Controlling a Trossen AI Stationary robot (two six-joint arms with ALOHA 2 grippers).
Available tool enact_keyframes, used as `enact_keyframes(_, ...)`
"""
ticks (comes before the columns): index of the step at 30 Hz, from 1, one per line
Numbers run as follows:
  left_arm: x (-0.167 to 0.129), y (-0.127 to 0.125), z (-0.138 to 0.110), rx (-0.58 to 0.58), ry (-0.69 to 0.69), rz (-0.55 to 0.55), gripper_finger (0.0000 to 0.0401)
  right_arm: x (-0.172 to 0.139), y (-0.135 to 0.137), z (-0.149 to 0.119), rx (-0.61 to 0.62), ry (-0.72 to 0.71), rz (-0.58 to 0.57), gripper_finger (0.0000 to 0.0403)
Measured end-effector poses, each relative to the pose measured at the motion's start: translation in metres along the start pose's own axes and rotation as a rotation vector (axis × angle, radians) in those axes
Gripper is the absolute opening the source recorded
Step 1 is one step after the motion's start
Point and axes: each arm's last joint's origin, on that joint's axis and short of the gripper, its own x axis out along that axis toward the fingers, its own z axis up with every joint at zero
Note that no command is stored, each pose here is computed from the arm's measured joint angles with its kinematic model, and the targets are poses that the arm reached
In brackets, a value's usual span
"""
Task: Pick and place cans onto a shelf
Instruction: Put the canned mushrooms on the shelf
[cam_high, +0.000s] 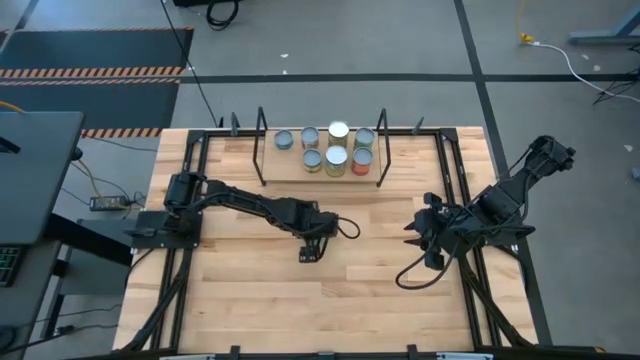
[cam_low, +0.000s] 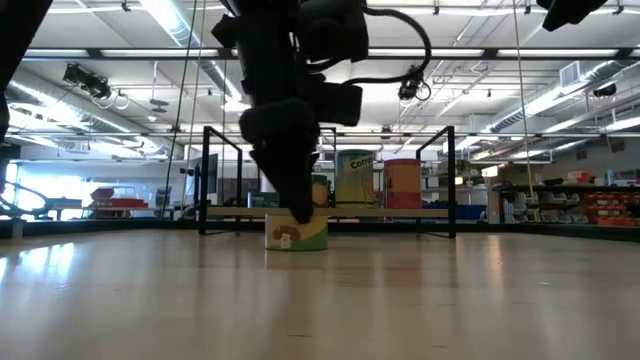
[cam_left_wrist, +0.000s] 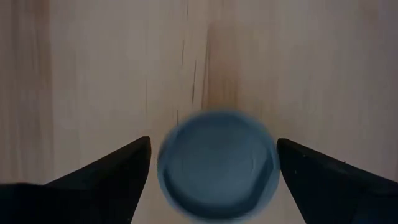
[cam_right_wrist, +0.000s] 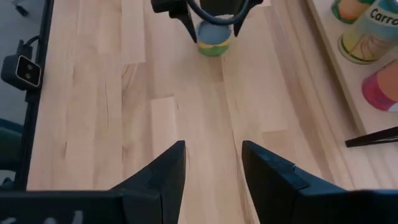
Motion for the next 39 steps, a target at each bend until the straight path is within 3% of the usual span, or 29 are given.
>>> enact_keyframes(6,0.007,0.003,0.007,-0.002,-0.06,-0.002,0.0353,0.001,-0.001,0.001,0.014,0.008,0.004,0.0165)
enact_keyframes(11,0.018,0.003,-0.002,0.004,0.041,0.006,0.0353,0.001,-0.001,0.001,0.011,0.019,0.018,0.0165)
enact_keyframes(23,0.002,0.008,-0.011,-0.044,0.12,0.004,0.0353,0.001,-0.001,0.001,0.002,0.021,0.018,0.0165)
enact_keyframes(30,0.01,0.012,-0.003,-0.044,0.059,-0.042,0.0352,0.001,-0.001,0.001,0.009,0.022,0.018,0.0165)
enact_keyframes(34,0.013,0.02,-0.004,-0.061,0.076,-0.036,0.033,0.001,-0.001,0.001,0.009,0.022,0.018,0.0165)
enact_keyframes(39,0.011,0.04,-0.008,-0.17,0.119,-0.016,0.0281,0.001,-0.001,0.001,0.003,0.022,0.018,0.0165)
